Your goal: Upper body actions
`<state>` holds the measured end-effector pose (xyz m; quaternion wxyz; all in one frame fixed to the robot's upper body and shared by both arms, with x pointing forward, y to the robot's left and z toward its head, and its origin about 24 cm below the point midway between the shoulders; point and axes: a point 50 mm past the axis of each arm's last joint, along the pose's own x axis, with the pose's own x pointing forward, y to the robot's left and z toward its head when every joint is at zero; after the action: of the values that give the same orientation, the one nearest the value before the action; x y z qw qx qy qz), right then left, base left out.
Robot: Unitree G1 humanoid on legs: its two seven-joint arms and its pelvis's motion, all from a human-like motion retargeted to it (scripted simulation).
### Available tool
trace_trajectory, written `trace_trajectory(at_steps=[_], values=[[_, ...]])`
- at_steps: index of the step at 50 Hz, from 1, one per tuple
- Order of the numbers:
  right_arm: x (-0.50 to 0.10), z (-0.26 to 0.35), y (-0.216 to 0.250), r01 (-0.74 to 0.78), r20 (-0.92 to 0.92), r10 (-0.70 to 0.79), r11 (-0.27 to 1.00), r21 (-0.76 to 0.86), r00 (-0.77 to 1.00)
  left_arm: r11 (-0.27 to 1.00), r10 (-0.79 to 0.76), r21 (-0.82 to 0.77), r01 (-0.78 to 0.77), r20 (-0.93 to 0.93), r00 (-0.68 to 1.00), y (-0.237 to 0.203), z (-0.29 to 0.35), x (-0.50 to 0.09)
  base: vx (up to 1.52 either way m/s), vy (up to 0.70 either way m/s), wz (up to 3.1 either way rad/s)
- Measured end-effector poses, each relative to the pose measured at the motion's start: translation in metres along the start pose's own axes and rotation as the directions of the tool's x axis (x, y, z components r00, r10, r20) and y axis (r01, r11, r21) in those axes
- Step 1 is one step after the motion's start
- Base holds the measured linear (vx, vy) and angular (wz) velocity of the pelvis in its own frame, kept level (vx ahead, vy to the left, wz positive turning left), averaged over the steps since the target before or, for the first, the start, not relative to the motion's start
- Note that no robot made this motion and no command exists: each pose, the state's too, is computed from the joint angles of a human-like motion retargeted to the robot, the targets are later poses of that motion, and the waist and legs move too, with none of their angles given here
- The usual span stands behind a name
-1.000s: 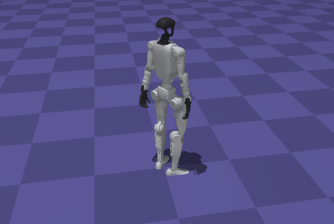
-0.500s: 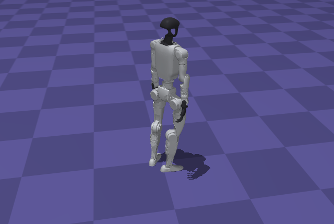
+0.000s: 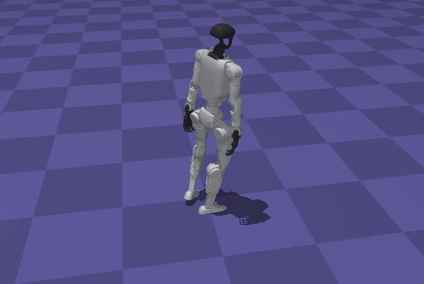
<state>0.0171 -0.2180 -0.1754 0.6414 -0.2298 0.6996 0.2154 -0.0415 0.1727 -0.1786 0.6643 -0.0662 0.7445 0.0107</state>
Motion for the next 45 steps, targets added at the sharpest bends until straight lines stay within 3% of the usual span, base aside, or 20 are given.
trace_trajectory(at_steps=[8, 12, 17, 25, 35, 45], values=[[-0.004, -0.018, -0.015, 0.034, -0.125, -0.06, 0.978, -0.206, 0.99, 0.93, -0.029, -0.349, 0.112, 0.236, 0.971, -0.026, 0.039, 0.001, -0.15, 0.03, -0.49], [-0.004, -0.014, -0.018, 0.035, -0.126, -0.072, 0.961, -0.275, 0.989, 0.888, -0.044, -0.429, 0.168, 0.284, 0.958, -0.03, 0.05, 0.0, -0.06, -0.02, -0.75], [-0.005, 0.016, -0.025, 0.074, -0.03, -0.085, 0.961, -0.268, 0.996, 0.924, -0.085, -0.343, 0.168, 0.244, 0.966, -0.026, 0.045, 0.0, -0.14, -0.05, -1.23], [-0.005, 0.04, -0.014, 0.038, 0.096, -0.02, 0.981, -0.19, 0.995, 0.984, -0.104, -0.146, 0.101, -0.013, 0.994, -0.023, -0.013, 0.002, -0.01, 0.05, -0.61], [0.0, -0.015, 0.005, -0.015, -0.085, 0.005, 0.993, -0.116, 0.996, 0.927, -0.133, -0.359, 0.111, -0.038, 0.99, -0.033, -0.037, 0.002, 0.08, 0.08, 0.43], [-0.006, -0.08, 0.033, -0.04, -0.29, 0.049, 0.998, 0.038, 0.956, 0.964, 0.064, -0.259, -0.065, -0.01, 0.998, 0.009, -0.02, -0.001, 0.16, 0.06, 0.9]])
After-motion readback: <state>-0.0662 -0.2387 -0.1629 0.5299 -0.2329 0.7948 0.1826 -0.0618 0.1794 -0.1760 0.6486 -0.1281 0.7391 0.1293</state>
